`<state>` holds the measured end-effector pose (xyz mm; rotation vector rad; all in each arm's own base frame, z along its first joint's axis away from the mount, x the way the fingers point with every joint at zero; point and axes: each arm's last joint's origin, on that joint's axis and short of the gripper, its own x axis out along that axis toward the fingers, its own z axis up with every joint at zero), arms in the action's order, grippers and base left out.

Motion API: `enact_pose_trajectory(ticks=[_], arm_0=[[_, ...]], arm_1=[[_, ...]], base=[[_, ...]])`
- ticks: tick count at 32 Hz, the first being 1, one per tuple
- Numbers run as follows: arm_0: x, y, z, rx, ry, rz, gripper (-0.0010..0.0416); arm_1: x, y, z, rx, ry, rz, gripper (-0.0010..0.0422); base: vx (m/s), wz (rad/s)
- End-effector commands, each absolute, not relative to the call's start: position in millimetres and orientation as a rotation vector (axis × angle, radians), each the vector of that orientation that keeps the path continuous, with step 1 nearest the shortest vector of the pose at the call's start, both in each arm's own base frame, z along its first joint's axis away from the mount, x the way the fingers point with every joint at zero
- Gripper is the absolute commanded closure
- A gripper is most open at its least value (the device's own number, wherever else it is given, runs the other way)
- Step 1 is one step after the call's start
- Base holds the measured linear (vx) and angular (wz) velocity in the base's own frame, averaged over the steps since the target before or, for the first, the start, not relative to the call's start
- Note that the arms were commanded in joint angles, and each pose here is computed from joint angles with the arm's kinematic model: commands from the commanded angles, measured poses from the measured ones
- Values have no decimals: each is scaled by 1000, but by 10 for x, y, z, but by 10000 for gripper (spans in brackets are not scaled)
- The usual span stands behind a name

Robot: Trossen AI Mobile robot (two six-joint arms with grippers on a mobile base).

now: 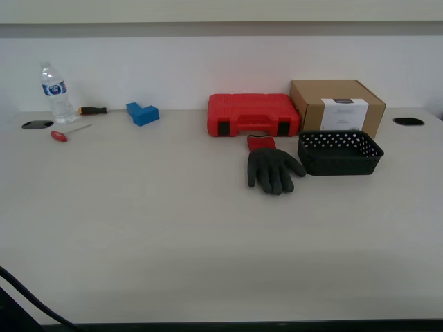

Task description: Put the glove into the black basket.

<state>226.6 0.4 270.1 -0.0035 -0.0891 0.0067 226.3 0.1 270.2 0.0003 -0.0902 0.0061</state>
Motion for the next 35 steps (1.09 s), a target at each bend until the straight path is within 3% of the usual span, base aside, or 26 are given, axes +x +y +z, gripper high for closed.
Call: enact_pose_trajectory(ticks=[1,22,35], arm_0=[[2267,6,2702,0,-88,8,405],[2270,22,2655,31,-39,17,405],[2299,269,2471,106,123,202,405]], arm_1=[[2264,3,2706,0,-93,8,412],[2264,3,2706,1,-93,8,412],[2264,3,2705,1,-93,8,412]], base=[[0,0],[0,0],[0,0]])
